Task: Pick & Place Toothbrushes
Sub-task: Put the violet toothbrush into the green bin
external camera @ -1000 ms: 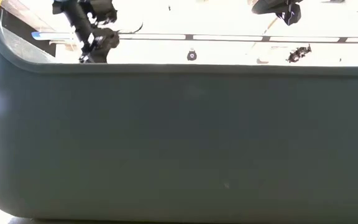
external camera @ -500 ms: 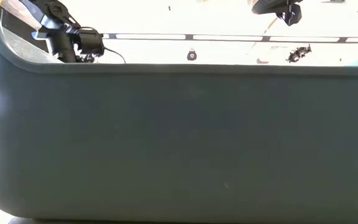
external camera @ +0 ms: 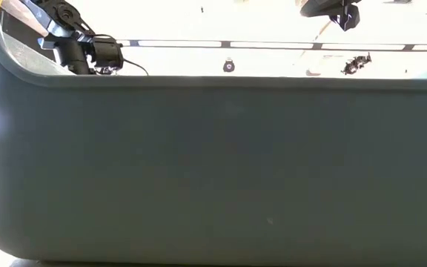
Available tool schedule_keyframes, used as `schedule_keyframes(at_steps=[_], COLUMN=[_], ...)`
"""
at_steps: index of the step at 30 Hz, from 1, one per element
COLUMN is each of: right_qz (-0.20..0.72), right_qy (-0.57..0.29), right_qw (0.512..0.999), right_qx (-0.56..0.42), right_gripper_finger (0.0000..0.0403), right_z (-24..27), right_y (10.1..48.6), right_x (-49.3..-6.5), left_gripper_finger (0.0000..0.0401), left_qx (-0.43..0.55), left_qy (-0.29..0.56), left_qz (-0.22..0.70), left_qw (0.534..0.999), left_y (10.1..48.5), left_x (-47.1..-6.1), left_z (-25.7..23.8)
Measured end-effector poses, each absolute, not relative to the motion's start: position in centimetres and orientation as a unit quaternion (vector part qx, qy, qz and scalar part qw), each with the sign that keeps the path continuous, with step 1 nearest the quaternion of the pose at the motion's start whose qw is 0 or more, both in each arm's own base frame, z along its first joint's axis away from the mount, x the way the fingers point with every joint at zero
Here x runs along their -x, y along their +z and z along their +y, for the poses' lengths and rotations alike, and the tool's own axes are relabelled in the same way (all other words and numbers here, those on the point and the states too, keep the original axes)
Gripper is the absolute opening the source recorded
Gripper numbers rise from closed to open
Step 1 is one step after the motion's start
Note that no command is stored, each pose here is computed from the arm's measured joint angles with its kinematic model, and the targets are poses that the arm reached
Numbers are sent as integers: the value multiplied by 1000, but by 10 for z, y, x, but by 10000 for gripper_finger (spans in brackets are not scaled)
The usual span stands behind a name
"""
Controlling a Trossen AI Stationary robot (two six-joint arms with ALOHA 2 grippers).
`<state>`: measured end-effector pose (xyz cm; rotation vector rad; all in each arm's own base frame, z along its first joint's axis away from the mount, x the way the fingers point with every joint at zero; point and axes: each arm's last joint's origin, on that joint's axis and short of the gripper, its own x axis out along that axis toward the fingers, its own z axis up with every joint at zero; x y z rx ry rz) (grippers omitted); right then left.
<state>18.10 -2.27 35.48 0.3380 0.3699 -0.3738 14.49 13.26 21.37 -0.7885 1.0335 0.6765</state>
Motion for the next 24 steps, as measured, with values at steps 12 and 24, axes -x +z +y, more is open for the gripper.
schedule_keyframes(at_steps=[12,24], right_qz=[182,182], right_qy=[-184,-184], right_qw=[952,952], right_qx=[-165,-165], right_gripper_finger=[2,2], right_z=[-23,-23], right_y=[355,355], right_x=[-181,-181], left_gripper_finger=[175,184], left_qx=[367,361], left_qy=[297,280], left_qz=[477,541], left_qw=[741,706], left_y=[211,181], left_x=[-146,-163], left_z=[133,140])
